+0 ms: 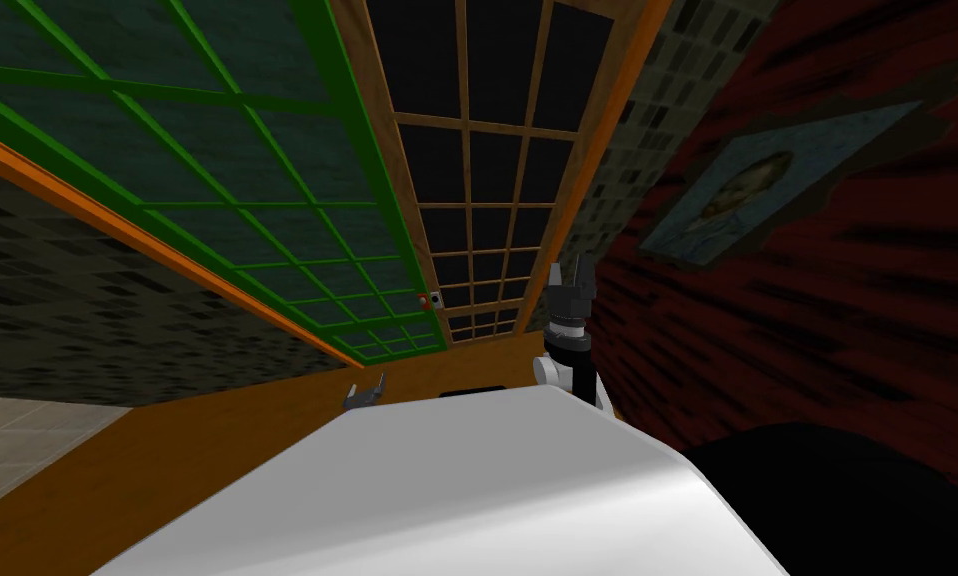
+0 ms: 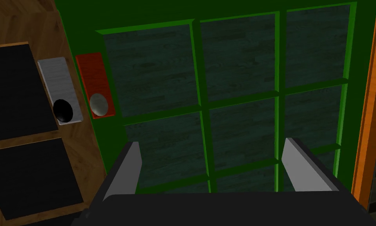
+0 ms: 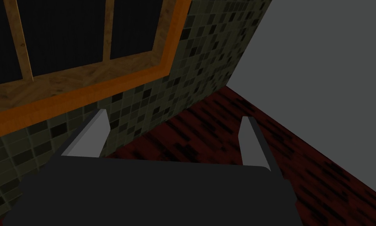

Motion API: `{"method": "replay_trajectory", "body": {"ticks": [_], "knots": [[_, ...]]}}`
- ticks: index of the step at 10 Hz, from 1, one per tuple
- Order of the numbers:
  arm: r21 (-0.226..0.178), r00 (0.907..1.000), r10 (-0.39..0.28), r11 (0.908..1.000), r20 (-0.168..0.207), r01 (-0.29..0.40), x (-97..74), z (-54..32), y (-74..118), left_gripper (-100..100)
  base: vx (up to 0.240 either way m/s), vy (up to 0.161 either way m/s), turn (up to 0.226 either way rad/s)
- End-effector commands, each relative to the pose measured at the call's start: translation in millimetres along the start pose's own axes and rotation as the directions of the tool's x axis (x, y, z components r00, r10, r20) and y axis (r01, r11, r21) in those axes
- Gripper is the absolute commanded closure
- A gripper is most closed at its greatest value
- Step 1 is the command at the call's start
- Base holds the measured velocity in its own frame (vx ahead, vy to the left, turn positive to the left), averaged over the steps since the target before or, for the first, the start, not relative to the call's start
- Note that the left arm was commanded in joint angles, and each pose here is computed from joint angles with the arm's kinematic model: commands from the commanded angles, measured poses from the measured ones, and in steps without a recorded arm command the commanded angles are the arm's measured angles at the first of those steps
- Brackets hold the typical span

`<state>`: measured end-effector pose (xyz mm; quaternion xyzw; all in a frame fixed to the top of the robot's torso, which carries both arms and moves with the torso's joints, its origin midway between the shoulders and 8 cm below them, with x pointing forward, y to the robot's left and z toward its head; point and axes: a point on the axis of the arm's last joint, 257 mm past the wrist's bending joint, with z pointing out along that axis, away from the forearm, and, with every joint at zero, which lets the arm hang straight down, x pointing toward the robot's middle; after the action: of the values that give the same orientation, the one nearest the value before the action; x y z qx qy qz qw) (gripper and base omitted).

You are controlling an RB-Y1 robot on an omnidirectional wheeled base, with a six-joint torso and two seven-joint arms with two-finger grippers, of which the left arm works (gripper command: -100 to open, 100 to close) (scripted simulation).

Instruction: Pull the door open

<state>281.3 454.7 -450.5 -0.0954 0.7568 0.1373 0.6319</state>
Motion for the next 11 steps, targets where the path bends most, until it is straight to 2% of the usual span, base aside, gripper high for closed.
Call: {"method": "replay_trajectory", "body": {"ticks": [1,5,7,8,11], "knots": [[-0.048,0.9994,0.012,0.9987,-0.033,-0.013,10.3,-11.3,22.6,-100,-0.186,0.041,-0.036],[-0.148,0.9959,0.021,0.9884,-0.088,-0.034,28.8,-31.0,64.2,-100,-0.127,0.039,-0.056],[-0.191,0.9946,0.017,0.9809,-0.102,-0.037,33.7,-34.8,77.1,-100,-0.049,0.037,-0.117],[-0.211,0.995,0.009,0.9771,-0.099,-0.03,33.1,-30.4,78.3,-100,0.035,0.043,-0.237],[-0.212,0.9979,-0.01,0.9774,-0.065,-0.004,22.5,-8.8,62.3,-100,0.153,0.054,-0.187]]}}
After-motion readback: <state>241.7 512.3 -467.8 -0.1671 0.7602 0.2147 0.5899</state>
